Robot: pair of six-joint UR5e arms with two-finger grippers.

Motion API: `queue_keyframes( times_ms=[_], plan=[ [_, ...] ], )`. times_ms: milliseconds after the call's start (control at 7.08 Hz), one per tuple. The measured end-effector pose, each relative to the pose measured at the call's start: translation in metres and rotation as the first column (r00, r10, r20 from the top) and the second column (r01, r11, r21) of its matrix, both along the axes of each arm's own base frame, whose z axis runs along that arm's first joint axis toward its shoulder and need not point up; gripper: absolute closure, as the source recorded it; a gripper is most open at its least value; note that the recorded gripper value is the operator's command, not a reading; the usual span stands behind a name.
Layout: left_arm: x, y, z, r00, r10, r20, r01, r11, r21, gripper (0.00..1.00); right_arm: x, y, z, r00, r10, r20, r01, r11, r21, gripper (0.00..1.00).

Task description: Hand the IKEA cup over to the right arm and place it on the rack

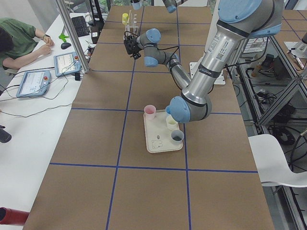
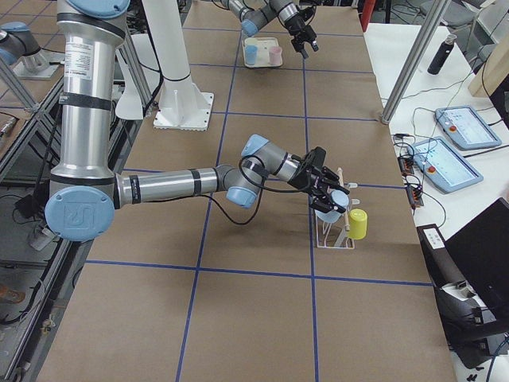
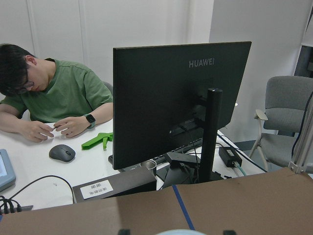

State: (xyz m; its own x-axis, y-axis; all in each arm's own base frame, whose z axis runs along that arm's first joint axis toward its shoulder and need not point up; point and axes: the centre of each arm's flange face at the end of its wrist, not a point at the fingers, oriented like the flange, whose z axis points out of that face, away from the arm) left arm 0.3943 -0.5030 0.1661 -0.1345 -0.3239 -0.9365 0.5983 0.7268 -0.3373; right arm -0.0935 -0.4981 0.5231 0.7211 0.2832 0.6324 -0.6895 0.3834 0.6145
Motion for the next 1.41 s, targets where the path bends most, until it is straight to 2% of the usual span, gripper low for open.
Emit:
queue_keyframes(
  times_ms=[847, 1412],
  plan=[
    [0.001, 0.001, 0.017, 1.000, 0.004, 0.017, -0.004, 1.000, -0.013, 0.00, -0.028, -0.015, 0.029, 0.999, -0.034, -0.026, 0.033, 0.999, -0.041, 1.00],
    [0.001, 0.001, 0.020, 1.000, 0.004, 0.018, -0.004, 1.000, -0.015, 0.00, -0.039, -0.022, 0.022, 0.999, -0.043, -0.024, 0.042, 0.999, -0.029, 1.00]
  ],
)
